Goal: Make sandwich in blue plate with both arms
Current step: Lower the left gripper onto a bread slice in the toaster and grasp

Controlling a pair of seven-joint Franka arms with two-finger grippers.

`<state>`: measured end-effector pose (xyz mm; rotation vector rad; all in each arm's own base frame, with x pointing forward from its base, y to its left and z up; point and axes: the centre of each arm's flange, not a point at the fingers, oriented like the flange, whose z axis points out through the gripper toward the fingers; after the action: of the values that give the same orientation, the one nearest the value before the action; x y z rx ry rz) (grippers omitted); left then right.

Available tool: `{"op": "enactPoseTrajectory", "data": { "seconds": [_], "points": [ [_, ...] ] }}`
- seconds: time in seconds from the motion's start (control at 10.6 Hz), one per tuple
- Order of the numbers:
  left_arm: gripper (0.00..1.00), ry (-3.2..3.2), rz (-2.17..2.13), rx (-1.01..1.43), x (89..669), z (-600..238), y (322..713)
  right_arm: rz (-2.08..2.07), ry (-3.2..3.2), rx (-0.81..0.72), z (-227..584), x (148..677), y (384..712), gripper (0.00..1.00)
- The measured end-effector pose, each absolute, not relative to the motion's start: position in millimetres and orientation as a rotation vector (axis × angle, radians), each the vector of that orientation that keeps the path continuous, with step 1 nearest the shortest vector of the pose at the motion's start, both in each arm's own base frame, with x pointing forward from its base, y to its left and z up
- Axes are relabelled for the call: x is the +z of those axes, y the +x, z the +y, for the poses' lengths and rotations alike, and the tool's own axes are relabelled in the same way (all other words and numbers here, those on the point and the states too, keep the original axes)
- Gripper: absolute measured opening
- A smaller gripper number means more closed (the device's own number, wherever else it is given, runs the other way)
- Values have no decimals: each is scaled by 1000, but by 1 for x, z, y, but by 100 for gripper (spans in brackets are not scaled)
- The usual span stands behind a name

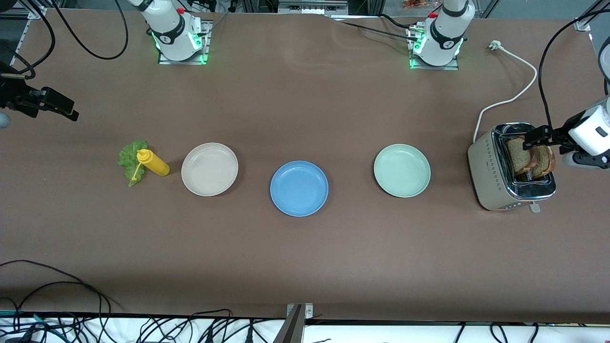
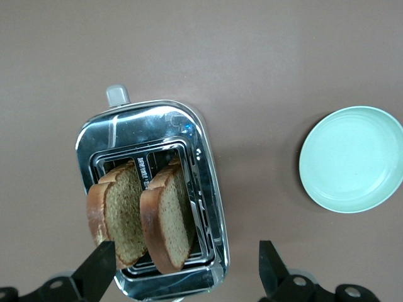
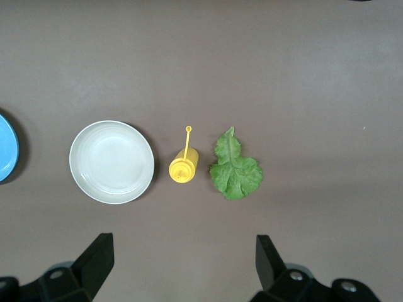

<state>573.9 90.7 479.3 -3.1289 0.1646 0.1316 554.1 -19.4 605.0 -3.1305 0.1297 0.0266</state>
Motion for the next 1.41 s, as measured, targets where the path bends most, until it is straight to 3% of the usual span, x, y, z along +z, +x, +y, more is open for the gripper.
{"op": "enactPoseTrajectory", "data": {
  "seconds": [1.13,1.22,1.41],
  "points": [
    [90,-3127,112,318,382,120,566,130,-3131,27,-19,605,554,100],
    [85,-3128,112,326,380,119,565,130,-3131,27,-19,605,554,100],
    [57,-3129,113,344,379,119,564,130,-3131,27,-19,605,554,100]
  ]
}}
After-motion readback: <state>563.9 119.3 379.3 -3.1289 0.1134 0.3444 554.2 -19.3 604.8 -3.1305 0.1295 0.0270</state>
